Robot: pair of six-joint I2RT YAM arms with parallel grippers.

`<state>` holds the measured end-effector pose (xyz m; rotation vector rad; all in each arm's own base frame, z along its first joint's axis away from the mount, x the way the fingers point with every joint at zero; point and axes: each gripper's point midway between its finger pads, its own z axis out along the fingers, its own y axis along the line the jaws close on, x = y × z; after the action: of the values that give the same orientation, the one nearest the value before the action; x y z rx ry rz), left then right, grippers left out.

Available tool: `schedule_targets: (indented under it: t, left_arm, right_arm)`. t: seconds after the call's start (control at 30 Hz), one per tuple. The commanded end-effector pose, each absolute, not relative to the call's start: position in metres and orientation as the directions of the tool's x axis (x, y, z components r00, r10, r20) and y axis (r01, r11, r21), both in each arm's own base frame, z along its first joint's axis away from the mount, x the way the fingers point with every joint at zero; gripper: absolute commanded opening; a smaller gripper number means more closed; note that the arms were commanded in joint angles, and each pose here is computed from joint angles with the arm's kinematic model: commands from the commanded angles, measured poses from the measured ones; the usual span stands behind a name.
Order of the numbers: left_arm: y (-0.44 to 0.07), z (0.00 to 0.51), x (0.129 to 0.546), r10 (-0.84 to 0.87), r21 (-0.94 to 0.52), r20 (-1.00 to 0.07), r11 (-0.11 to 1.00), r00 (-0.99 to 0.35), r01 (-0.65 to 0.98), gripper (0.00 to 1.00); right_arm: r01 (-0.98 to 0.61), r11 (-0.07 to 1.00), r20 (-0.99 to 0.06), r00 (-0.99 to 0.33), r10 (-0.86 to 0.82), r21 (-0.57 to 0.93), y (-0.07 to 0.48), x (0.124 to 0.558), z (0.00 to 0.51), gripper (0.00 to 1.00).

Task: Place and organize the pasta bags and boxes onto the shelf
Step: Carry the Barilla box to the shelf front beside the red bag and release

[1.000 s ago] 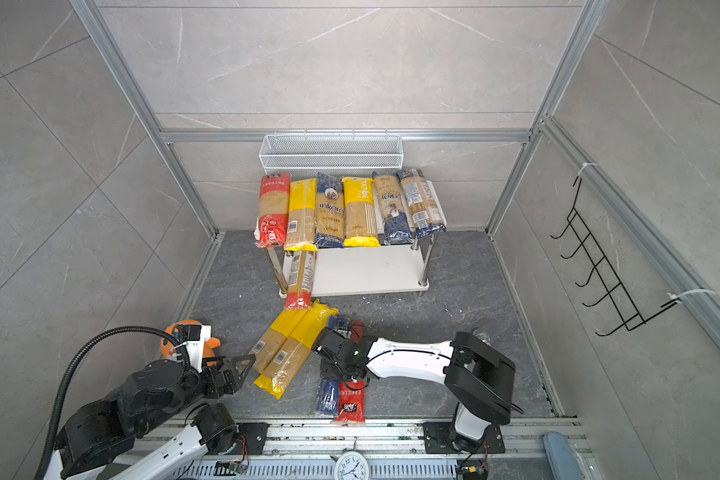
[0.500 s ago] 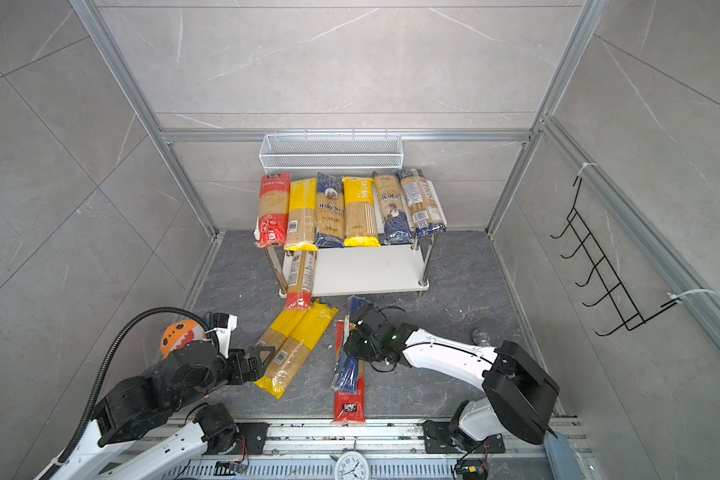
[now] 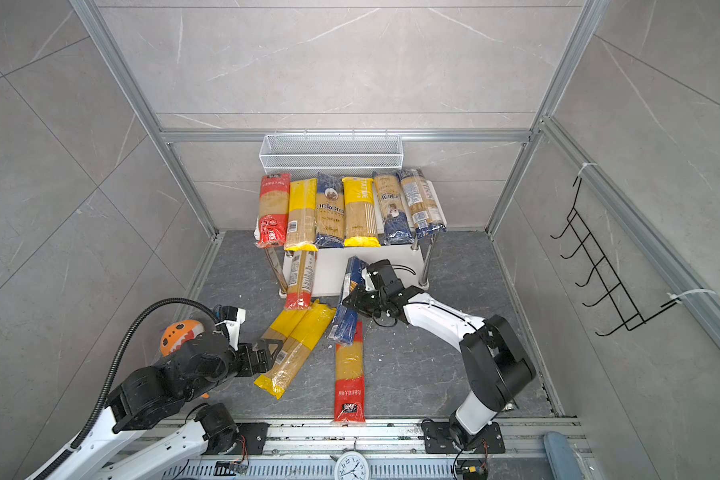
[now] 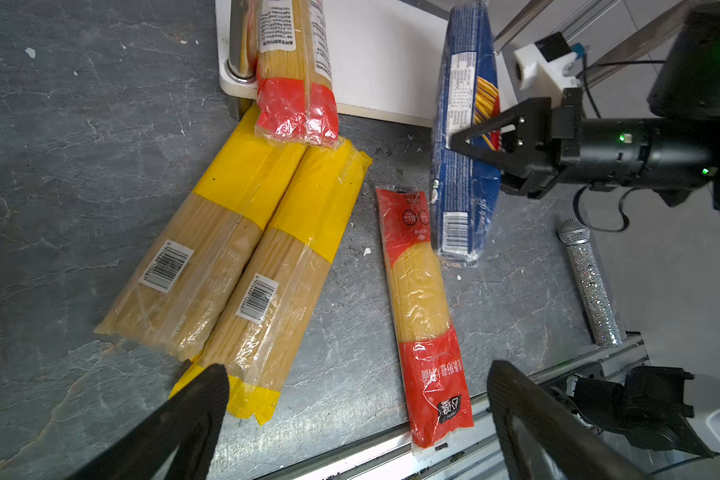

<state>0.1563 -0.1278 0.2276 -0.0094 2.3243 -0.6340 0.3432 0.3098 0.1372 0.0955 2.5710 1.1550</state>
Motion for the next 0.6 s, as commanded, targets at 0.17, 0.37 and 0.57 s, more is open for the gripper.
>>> schedule_targets:
  t: [0.17,0.37,0.57]
  left_arm:
    - [-0.117,0.263,0.16,-0.222,-0.45,-0.704,0.874,-0.675,0.181,1.0]
    - [-0.115,0.266,0.162,-0.197,-0.419,-0.721,0.888,-0.664,0.191,1.0]
    - [-0.116,0.269,0.165,-0.174,-0.393,-0.732,0.898,-0.658,0.2,1.0]
  right_arm:
    - [-0.263,0.526,-0.394,-0.907,0.151,0.809,0.347,0.413,0.18,0.22]
    - [-0.293,0.496,-0.402,-0.907,0.124,0.817,0.364,0.449,0.176,0.24]
    - [-0.301,0.528,-0.408,-0.908,0.098,0.794,0.373,0.471,0.17,0.34]
